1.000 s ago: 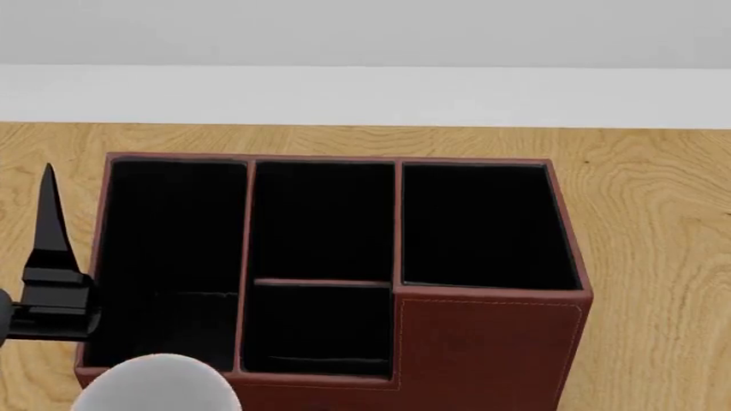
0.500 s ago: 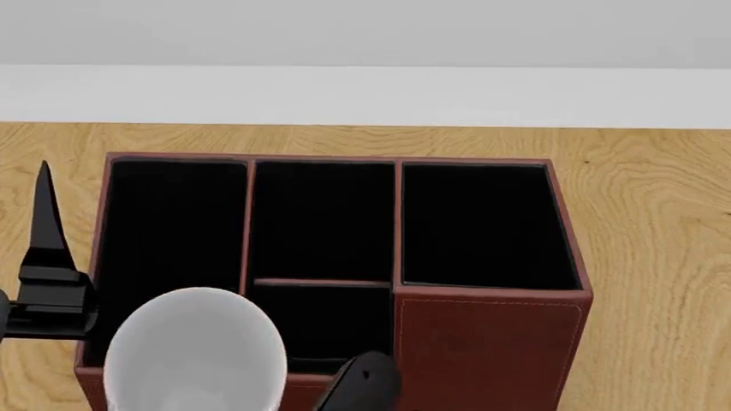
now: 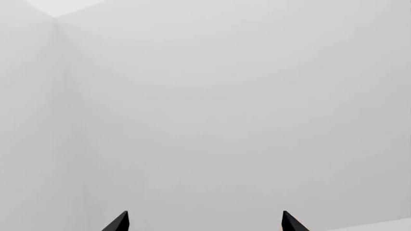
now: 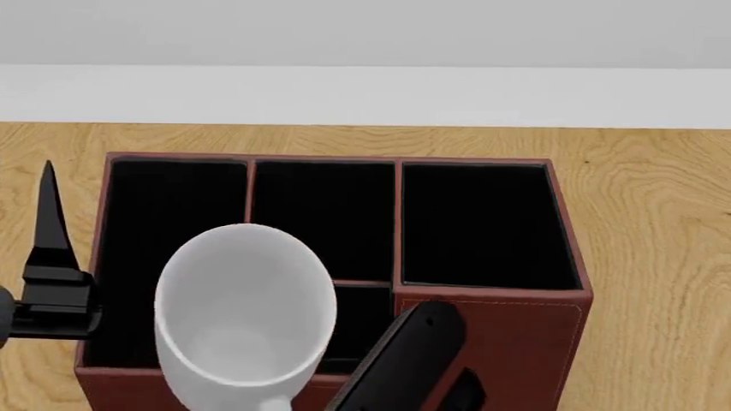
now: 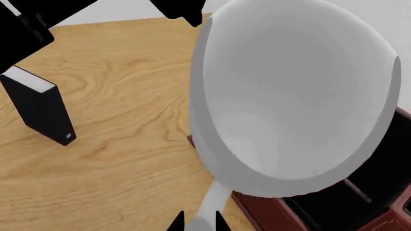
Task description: Pick up the white mug and place it to the right of the caddy.
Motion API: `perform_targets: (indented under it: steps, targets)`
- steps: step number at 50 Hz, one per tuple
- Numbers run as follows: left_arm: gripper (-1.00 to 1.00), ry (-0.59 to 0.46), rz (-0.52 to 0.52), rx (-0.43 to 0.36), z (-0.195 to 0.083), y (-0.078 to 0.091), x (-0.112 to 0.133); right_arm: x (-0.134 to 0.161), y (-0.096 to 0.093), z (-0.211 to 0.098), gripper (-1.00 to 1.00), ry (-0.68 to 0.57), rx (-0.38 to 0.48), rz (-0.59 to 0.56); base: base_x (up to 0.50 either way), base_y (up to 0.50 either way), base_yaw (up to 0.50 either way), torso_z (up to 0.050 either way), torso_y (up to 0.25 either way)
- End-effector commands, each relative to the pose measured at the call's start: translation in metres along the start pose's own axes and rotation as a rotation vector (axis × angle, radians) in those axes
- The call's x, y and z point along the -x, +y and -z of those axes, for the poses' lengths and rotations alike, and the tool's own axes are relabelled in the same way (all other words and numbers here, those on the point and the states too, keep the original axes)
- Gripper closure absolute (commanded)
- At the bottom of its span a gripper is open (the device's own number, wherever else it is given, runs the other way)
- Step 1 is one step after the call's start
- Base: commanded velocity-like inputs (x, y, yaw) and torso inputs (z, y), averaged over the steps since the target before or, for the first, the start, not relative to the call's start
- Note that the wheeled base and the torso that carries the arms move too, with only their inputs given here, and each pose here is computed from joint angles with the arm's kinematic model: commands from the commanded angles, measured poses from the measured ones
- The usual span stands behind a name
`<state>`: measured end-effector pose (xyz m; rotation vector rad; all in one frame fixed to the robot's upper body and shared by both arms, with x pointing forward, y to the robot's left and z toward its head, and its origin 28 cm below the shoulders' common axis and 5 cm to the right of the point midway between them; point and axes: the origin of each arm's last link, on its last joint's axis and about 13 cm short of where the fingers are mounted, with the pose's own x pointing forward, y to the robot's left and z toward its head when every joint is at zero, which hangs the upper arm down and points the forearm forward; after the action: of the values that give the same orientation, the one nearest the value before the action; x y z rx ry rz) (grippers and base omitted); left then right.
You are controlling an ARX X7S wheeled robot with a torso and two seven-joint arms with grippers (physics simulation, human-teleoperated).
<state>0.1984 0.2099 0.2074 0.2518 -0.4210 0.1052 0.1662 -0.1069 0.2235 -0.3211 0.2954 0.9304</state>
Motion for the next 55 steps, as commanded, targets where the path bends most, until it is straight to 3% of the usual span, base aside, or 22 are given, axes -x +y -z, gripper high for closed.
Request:
perform_targets:
  steps: [1,18,43,55]
  targets:
    - [-1.0,0.001,0.001,0.005,0.0,0.0,0.0,0.004,-0.008,-0.006,1.0,-0.026,0.014,0.061,0.0,0.0,0.0,0.0,0.0]
    - [-1.0,-0.001,0.006,0.015,0.0,0.0,0.001,0.01,-0.017,-0.015,1.0,-0.054,0.009,0.117,0.0,0.0,0.0,0.0,0.001]
    - [-1.0,0.002,0.004,0.012,0.0,0.001,0.0,0.021,-0.052,-0.037,1.0,-0.132,-0.011,0.278,0.0,0.0,0.0,0.0,0.0]
    - [-1.0,0.001,0.002,0.013,0.001,0.001,-0.001,0.026,-0.057,-0.043,1.0,-0.137,-0.001,0.33,0.0,0.0,0.0,0.0,0.001]
